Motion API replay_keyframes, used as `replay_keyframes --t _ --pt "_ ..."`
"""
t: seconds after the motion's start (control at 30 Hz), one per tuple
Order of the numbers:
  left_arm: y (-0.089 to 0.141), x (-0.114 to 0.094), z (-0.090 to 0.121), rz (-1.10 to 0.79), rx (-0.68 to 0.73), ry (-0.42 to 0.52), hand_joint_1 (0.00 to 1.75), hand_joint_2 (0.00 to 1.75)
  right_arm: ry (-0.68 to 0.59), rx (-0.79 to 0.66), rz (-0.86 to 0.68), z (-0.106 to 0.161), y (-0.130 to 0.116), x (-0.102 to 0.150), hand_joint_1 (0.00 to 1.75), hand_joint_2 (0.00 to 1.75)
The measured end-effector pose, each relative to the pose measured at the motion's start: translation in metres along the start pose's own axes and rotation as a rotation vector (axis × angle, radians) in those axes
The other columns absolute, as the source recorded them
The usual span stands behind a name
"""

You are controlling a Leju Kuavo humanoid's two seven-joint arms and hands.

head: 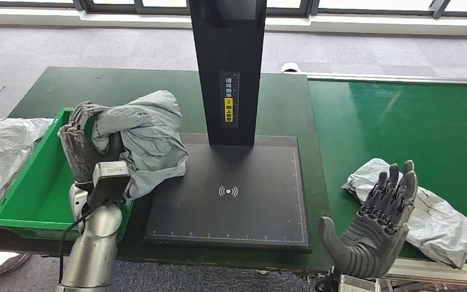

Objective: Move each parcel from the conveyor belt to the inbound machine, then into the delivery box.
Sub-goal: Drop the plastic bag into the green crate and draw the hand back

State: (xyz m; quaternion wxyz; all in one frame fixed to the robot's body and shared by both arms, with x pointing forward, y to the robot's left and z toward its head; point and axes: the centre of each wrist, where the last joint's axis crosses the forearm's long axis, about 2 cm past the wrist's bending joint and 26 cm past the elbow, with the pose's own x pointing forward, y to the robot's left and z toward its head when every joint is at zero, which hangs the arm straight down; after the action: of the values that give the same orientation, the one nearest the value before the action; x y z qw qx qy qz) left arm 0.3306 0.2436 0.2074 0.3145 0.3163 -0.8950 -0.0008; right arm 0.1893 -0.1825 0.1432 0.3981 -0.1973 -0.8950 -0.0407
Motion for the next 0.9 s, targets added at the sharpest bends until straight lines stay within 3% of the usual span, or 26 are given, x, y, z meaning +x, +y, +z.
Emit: replay_keyframes --t 0.27,0.47,0.57,0.7,0.9 --pt "0.021 -0.021 -0.059 -0.041 0.101 -0.015 1.75 1.75 0.024 -0.043 -0.002 0.007 0.012 -0.004 0.0 1.75" --pt "0.037 -0.058 -0.078 -0.203 0.092 0.061 1.75 1.75 0.042 -0.038 -0.013 0.012 0.018 -0.008 0.0 1.75" --pt "0.042 -0.084 -0.074 -0.263 0.038 0.147 1.75 1.75 0.046 -0.02 -0.014 0.014 0.019 -0.011 0.0 1.75" --pt "0.043 -0.113 -0.052 -0.32 -0.041 0.252 1.75 1.75 0.045 0.016 -0.022 0.015 0.019 -0.014 0.0 1.75" --pt "0.038 -0.133 -0.019 -0.388 -0.143 0.353 1.75 1.75 0.049 0.047 -0.029 0.016 0.021 -0.018 0.0 1.75"
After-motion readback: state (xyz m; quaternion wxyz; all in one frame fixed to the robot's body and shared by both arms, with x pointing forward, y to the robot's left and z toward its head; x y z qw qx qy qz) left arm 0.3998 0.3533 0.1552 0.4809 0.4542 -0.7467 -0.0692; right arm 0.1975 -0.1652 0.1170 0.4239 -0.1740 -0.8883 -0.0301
